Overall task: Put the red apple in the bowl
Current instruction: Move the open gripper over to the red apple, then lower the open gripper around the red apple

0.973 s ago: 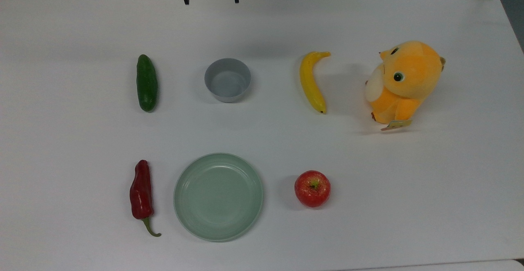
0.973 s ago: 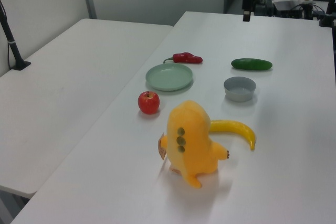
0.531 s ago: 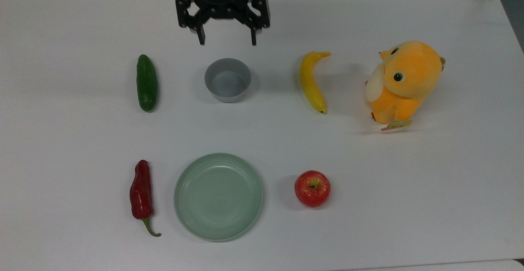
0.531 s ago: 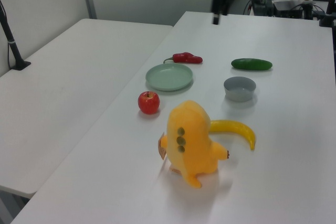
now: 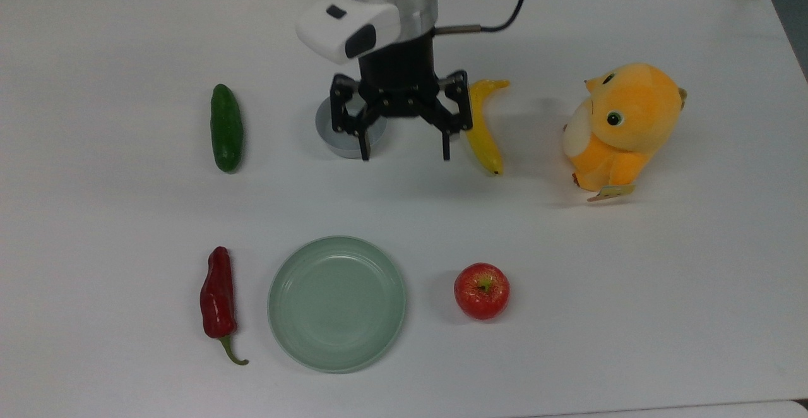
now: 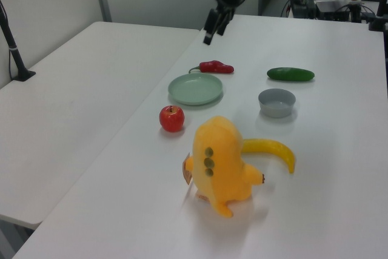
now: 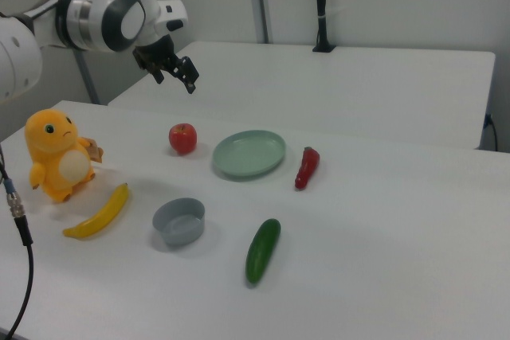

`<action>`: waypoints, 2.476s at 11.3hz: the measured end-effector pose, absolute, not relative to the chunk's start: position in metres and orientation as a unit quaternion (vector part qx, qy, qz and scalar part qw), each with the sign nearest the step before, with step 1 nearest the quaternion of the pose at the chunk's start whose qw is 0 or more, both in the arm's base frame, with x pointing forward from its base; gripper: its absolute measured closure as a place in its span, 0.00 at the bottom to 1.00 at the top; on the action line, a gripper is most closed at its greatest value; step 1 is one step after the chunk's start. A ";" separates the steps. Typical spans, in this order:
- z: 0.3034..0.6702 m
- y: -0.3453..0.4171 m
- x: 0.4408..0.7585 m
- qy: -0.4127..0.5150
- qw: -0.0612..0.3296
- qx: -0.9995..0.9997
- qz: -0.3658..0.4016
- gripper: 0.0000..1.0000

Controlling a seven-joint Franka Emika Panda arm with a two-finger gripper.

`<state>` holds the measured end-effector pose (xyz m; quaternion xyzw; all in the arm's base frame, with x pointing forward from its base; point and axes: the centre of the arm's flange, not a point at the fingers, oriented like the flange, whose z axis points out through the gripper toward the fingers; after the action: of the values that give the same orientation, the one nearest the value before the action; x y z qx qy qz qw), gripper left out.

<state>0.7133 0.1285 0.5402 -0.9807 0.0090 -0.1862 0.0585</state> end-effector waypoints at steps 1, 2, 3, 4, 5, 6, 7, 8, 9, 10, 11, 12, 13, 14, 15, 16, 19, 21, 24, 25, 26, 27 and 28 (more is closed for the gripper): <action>0.526 0.138 0.721 0.015 0.066 -0.977 -0.200 0.00; 0.511 0.152 0.728 0.017 0.075 -0.974 -0.212 0.00; 0.497 0.166 0.733 0.016 0.081 -0.971 -0.226 0.00; 0.483 0.179 0.738 0.008 0.082 -0.967 -0.241 0.00; 0.468 0.191 0.741 -0.004 0.076 -0.965 -0.251 0.00; 0.453 0.201 0.744 -0.013 0.067 -0.963 -0.261 0.00; 0.437 0.208 0.747 -0.023 0.061 -0.961 -0.269 0.00; 0.422 0.216 0.749 -0.035 0.055 -0.959 -0.277 0.00; 0.408 0.223 0.750 -0.047 0.048 -0.957 -0.282 0.00; 0.395 0.230 0.751 -0.058 0.043 -0.954 -0.290 0.00; 0.383 0.236 0.752 -0.068 0.040 -0.950 -0.301 0.00; 0.372 0.239 0.752 -0.077 0.042 -0.945 -0.314 0.00; 0.361 0.241 0.753 -0.080 0.044 -0.943 -0.320 0.00; 0.351 0.241 0.753 -0.081 0.045 -0.943 -0.320 0.00; 0.344 0.241 0.753 -0.084 0.042 -0.943 -0.319 0.00; 0.340 0.242 0.753 -0.088 0.039 -0.943 -0.317 0.00; 0.331 0.247 0.751 -0.072 0.016 -0.943 -0.324 0.00; 0.320 0.252 0.747 -0.058 -0.005 -0.941 -0.333 0.00; 0.310 0.254 0.746 -0.060 -0.015 -0.940 -0.334 0.00; 0.310 0.254 0.746 -0.060 -0.016 -0.940 -0.334 0.01; 0.310 0.254 0.746 -0.061 -0.016 -0.940 -0.335 0.03; 0.311 0.254 0.746 -0.064 -0.018 -0.940 -0.336 0.17; 0.310 0.255 0.746 -0.068 -0.021 -0.939 -0.337 0.40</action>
<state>0.7459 0.2546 0.3102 -0.9388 -0.0679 -0.3371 -0.0211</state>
